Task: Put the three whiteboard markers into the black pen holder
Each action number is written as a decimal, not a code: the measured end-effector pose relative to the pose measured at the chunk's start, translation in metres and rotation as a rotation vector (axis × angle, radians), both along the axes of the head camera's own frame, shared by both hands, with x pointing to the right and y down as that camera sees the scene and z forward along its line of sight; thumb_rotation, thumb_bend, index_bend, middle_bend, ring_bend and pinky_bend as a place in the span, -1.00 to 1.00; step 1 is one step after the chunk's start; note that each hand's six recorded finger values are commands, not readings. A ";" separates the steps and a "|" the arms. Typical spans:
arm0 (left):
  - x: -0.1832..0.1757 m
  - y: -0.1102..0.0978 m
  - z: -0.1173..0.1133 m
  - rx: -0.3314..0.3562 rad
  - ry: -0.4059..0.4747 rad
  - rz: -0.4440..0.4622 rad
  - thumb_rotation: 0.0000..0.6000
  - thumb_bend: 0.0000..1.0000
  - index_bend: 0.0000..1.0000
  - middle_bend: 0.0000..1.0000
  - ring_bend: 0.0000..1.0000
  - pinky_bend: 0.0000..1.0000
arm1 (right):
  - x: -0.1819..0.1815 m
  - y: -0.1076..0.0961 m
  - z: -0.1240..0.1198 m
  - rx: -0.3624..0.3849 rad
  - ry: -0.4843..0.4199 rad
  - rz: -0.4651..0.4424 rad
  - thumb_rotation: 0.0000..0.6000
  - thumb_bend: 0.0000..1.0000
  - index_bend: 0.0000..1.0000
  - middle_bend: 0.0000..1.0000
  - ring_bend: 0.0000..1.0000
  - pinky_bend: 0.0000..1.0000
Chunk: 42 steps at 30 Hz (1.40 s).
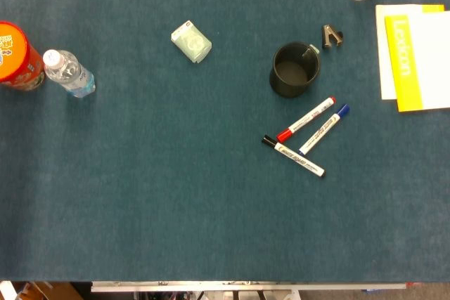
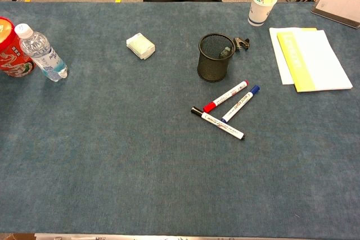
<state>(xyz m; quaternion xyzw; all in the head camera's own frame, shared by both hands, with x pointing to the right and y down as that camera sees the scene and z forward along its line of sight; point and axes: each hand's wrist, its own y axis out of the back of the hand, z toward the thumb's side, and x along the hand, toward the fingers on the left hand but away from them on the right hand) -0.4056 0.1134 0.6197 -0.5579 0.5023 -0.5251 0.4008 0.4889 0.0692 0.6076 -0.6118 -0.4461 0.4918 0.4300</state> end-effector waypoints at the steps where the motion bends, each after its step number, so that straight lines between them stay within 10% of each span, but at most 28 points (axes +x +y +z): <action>1: 0.000 0.000 0.000 -0.002 0.000 0.000 1.00 -0.16 -0.57 -0.57 -0.57 -0.66 | 0.000 0.000 0.000 0.000 0.000 0.000 1.00 -0.59 0.03 -0.07 -0.22 -0.11; 18: 0.003 0.002 0.000 -0.005 0.002 0.005 1.00 -0.16 -0.57 -0.57 -0.57 -0.66 | -0.023 -0.012 -0.004 0.012 -0.054 -0.086 1.00 -0.59 0.03 -0.07 -0.22 -0.11; 42: -0.008 0.012 -0.006 -0.002 -0.003 -0.034 1.00 -0.16 -0.57 -0.57 -0.57 -0.66 | -0.168 -0.012 0.061 -0.221 -0.025 -0.616 1.00 -0.58 0.03 -0.31 -0.43 -0.34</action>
